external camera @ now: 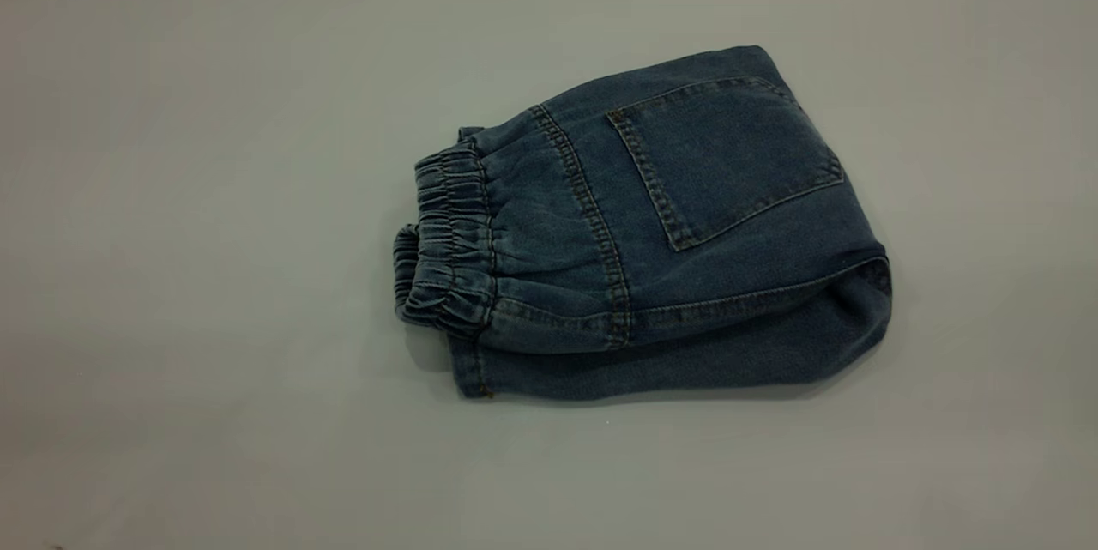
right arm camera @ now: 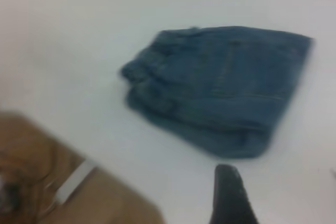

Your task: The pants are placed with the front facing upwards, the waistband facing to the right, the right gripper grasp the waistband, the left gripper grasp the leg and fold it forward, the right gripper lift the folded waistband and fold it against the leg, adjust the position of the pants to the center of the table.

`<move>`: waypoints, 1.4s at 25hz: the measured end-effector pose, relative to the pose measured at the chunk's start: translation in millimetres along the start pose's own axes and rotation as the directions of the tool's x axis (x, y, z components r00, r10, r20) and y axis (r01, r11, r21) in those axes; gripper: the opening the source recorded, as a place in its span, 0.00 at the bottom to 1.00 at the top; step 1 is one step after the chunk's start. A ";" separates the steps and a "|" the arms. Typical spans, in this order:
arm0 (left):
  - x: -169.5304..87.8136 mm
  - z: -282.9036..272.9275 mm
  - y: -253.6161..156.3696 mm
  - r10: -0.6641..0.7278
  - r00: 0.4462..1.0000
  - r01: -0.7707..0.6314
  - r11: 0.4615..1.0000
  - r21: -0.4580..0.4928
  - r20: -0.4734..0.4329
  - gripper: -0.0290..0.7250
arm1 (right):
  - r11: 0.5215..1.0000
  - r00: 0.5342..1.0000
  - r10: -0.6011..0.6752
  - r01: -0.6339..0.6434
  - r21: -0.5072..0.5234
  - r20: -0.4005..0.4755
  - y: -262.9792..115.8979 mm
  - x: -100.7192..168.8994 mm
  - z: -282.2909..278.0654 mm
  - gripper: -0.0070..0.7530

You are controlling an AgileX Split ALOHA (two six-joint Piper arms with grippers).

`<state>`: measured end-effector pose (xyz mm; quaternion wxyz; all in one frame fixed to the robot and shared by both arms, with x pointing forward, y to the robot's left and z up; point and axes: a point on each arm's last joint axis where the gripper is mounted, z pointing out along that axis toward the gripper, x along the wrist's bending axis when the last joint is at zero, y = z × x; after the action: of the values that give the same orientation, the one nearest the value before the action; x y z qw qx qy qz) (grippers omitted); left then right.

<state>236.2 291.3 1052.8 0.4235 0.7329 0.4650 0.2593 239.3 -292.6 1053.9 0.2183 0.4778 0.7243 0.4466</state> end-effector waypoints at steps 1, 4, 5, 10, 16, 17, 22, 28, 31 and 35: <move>0.0 0.0 0.0 0.000 1.000 0.000 1.000 0.000 0.000 0.54 | 0.999 0.998 0.032 -0.031 -0.008 0.053 0.2 -0.3 0.3 0.49; 0.0 0.0 0.1 0.000 1.000 0.000 1.000 -0.001 0.000 0.54 | 0.993 0.975 0.115 -0.107 -0.056 0.190 -0.8 -0.3 -1.5 0.49; 0.0 0.0 0.1 0.001 1.000 -0.001 1.000 -0.001 0.000 0.54 | 0.989 0.964 0.139 -0.125 -0.077 0.228 -1.6 0.1 -2.8 0.49; 0.0 0.1 0.2 -0.002 1.000 0.002 1.000 -0.001 -0.011 0.54 | 0.976 0.919 0.207 -0.170 -0.136 0.335 -3.8 1.8 -5.9 0.49; 0.1 1.4 0.9 -0.085 0.985 0.084 0.996 -0.010 -0.151 0.54 | 0.975 0.914 0.211 -0.173 -0.137 0.345 -3.7 1.5 -5.7 0.49; 0.3 1.7 1.1 -0.104 0.978 0.103 0.995 -0.013 -0.182 0.54 | 0.975 0.914 0.211 -0.173 -0.137 0.345 -3.7 1.5 -5.7 0.49; -2.4 -3.1 -2.0 -0.147 0.952 0.134 0.989 -0.067 -0.267 0.54 | 0.975 0.915 0.211 -0.173 -0.137 0.345 -3.6 1.5 -5.7 0.49; -2.7 -3.8 -2.1 -0.147 0.953 0.134 0.989 -0.065 -0.265 0.54 | 0.975 0.915 0.212 -0.174 -0.139 0.344 -3.5 1.5 -5.7 0.49; -2.7 -3.8 -2.2 -0.146 0.953 0.134 0.989 -0.064 -0.264 0.54 | 0.975 0.915 0.212 -0.174 -0.139 0.344 -3.5 1.5 -5.7 0.49; -2.8 -3.9 -2.1 -0.146 0.953 0.134 0.989 -0.065 -0.264 0.54 | 0.975 0.915 0.212 -0.174 -0.139 0.344 -3.5 1.5 -5.7 0.49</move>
<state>231.0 290.8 1053.0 0.3908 0.6464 0.5626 0.3361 232.6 -294.3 1053.9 0.3258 0.6080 0.5971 0.4094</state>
